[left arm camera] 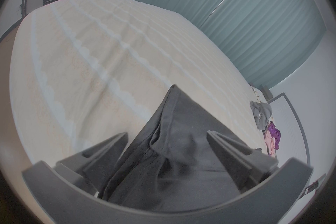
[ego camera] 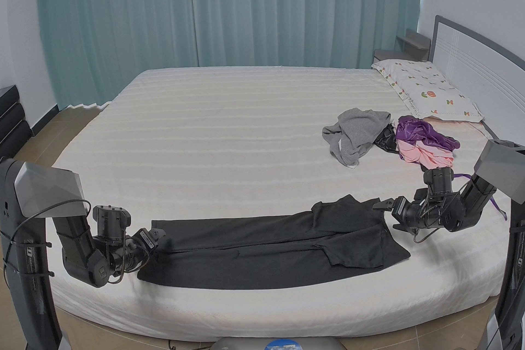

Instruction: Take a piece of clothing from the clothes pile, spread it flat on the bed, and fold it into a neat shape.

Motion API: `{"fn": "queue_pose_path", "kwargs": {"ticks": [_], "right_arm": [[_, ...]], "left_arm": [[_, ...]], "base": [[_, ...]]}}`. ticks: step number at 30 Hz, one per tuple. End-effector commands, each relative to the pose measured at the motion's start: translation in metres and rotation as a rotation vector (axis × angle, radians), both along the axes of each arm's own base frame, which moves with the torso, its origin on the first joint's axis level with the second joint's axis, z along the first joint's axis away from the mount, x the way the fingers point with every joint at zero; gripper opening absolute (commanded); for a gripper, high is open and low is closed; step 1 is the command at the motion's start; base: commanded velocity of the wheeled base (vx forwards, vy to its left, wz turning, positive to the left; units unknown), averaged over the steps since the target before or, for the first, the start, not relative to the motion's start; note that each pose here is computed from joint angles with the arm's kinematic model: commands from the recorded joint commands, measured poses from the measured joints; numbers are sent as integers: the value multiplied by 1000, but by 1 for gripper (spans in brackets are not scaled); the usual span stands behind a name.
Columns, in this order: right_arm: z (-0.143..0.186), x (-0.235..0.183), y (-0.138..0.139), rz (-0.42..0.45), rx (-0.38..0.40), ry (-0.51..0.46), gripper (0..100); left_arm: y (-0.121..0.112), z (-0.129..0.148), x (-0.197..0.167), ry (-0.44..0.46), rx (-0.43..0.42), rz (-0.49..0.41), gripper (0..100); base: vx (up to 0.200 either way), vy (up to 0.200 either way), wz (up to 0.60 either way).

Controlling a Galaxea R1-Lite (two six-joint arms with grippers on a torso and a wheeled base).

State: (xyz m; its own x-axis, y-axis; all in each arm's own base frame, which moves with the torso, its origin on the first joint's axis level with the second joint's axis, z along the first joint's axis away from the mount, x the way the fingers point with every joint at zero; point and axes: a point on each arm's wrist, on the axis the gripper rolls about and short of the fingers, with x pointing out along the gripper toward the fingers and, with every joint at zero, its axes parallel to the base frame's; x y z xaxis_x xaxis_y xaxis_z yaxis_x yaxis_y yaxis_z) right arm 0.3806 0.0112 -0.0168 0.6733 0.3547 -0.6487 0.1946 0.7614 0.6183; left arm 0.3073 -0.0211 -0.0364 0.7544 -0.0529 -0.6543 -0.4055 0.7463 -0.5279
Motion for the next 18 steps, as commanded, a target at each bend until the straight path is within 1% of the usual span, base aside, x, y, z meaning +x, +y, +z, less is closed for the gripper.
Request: {"fn": "queue_pose_path", "kwargs": {"ticks": [1,2,4,8,11,13,16,18], "right_arm": [[-1,5,0,-12,8,-3,100],[0,6,0,-12,8,-4,100],[2,10,0,-29,26,-10,100],[-8,16,1,-42,41,5,100],[-11,19,5,-60,57,9,100],[-10,23,5,-85,60,5,100],[-11,23,5,-94,56,5,100],[-12,24,5,-94,56,5,100]], "left_arm": [[2,10,9,-52,-5,8,100],[2,10,10,-55,-5,8,100],[3,17,26,-105,-8,14,100],[2,22,51,-133,-8,14,100],[-2,15,64,-118,-7,6,100],[-4,5,73,-114,1,-4,100],[-4,-6,79,-106,27,-19,100],[-4,-12,82,-101,43,-12,100]], "base": [[0,0,0],[0,0,0],[0,0,0],[0,0,0],[0,0,0],[0,0,0],[0,0,0],[0,0,0]]}}
